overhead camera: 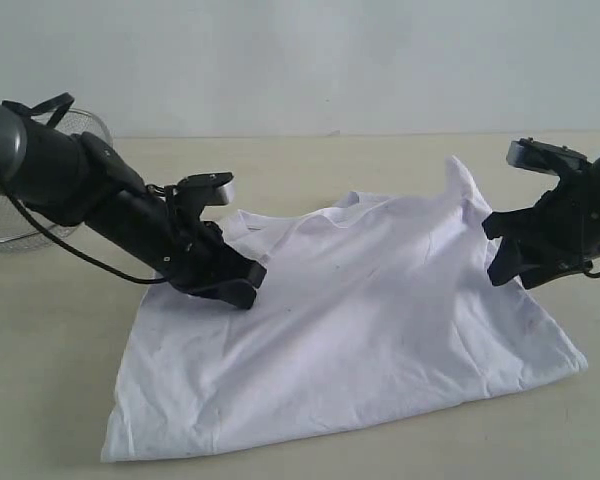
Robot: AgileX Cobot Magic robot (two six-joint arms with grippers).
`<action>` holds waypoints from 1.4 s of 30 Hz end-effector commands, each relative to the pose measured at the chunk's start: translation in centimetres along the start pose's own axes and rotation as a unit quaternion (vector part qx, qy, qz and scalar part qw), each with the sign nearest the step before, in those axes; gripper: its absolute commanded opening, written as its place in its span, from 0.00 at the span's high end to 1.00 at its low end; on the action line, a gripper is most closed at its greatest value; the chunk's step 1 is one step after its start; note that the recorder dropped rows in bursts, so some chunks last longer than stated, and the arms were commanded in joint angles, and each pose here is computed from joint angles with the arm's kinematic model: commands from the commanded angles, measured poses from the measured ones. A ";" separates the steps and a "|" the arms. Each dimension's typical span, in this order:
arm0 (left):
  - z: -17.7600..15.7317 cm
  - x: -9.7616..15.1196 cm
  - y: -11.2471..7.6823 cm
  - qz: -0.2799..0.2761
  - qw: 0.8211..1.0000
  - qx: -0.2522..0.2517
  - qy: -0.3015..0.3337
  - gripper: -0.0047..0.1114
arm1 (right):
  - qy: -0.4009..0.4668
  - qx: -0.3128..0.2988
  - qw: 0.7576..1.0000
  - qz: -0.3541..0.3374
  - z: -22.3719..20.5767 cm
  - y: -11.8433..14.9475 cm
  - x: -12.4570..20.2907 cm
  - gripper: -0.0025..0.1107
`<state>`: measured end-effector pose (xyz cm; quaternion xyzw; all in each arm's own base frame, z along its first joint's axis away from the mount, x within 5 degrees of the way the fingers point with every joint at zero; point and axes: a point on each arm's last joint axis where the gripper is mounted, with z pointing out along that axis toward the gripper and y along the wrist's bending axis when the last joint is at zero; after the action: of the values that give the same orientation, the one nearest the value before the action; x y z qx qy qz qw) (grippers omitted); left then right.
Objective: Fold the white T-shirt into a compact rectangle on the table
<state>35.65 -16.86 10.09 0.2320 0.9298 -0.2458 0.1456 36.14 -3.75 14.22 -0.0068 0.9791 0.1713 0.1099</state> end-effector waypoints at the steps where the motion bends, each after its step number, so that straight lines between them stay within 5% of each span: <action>1: 0.8 0.4 0.1 -0.004 1.000 0.001 0.015 0.92 | 0.001 -0.002 1.000 0.001 -0.1 0.0 0.0 0.62; 20: 0.9 0.5 0.1 -0.004 1.000 0.002 0.016 0.92 | 0.034 -0.015 0.999 0.010 1.2 -0.3 0.6 0.63; 22: 0.9 0.5 0.1 -0.004 1.000 0.002 0.016 0.92 | 0.035 -0.016 0.999 0.009 1.2 -0.4 0.6 0.68; 27: 0.9 0.5 0.1 -0.004 1.000 0.002 0.016 0.92 | 0.033 -0.012 0.999 0.001 1.3 -0.4 0.6 0.98; 42: 0.9 0.5 0.1 -0.004 1.000 0.002 0.016 0.92 | 0.041 0.074 0.996 0.018 -0.8 -1.1 0.8 0.98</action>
<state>35.70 -16.92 10.01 0.2274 0.9307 -0.2484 0.1426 35.37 -4.55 13.48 0.0040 0.9901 0.1275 0.0589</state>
